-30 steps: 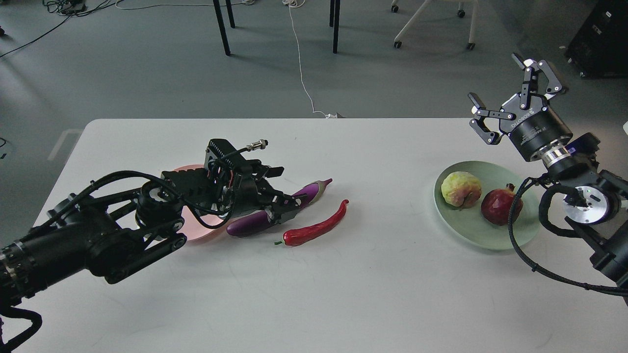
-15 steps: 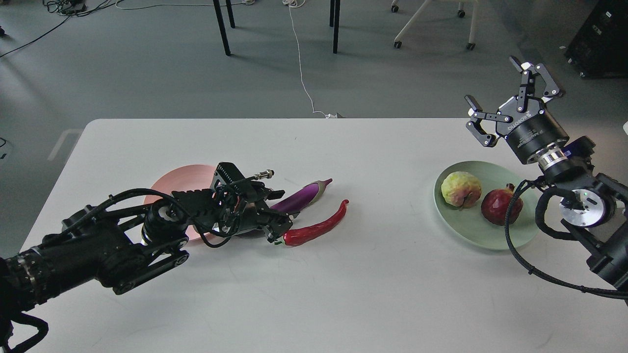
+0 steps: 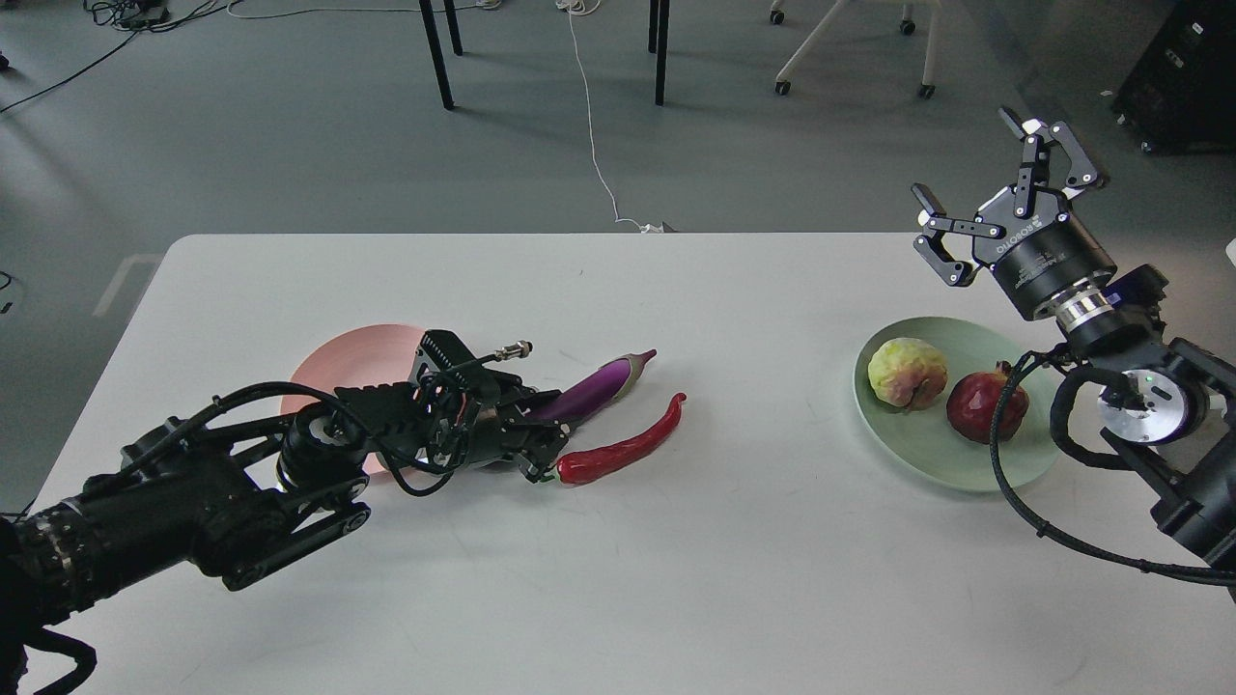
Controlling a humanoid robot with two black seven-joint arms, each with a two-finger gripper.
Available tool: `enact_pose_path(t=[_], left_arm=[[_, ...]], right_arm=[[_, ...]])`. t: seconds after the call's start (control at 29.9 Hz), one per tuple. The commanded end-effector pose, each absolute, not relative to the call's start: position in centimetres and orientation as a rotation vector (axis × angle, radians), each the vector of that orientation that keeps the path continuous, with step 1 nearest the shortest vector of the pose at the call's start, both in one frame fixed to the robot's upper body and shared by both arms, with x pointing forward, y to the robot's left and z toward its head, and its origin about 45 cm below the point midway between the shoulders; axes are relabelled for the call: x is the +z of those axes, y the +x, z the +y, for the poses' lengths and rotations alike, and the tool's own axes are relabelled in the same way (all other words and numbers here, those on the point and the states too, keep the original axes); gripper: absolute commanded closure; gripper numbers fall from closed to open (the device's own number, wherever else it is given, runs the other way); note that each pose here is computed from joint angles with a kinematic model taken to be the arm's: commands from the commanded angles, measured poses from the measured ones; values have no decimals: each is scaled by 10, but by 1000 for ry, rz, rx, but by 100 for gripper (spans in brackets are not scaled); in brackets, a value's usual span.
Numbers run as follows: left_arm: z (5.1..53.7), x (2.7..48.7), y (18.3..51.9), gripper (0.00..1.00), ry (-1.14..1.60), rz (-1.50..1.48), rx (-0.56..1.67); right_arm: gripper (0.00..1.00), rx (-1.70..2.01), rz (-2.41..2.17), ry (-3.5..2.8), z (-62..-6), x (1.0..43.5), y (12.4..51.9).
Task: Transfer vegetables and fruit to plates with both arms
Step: 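Grasp the purple eggplant with the left gripper and lift it, then place the eggplant onto the pink plate and open the left gripper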
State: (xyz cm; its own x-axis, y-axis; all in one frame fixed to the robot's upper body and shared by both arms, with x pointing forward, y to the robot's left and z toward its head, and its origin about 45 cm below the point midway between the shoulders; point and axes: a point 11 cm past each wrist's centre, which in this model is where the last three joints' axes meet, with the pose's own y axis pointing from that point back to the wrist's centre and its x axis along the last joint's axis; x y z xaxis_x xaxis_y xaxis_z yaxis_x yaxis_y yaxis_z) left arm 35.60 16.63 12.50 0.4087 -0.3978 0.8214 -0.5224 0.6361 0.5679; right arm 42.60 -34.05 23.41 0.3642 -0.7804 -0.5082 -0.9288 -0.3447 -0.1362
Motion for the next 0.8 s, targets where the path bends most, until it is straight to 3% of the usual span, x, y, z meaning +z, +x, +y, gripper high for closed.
enact_pose_path(t=[0.0, 0.2, 0.37, 0.5, 0.57, 0.63, 0.77], left_arm=[[162, 168, 364, 91, 848, -1194, 201], [232, 201, 370, 89, 940, -1182, 256], [304, 192, 367, 89, 1117, -1124, 281], [334, 174, 360, 85, 1193, -1061, 293], [342, 164, 357, 71, 1216, -1035, 302], [353, 150, 350, 49, 1245, -1003, 303], [343, 138, 345, 40, 1227, -983, 296]], right_arm=[[1, 498, 1490, -2234, -341, 235, 427], [1, 478, 1480, -2247, -338, 242, 431], [1, 483, 1473, -2249, -335, 241, 432], [1, 497, 1463, -2252, -329, 237, 432], [1, 498, 1463, -2252, -329, 237, 432], [1, 498, 1461, -2252, -328, 237, 431], [1, 490, 1471, -2255, -333, 239, 430]])
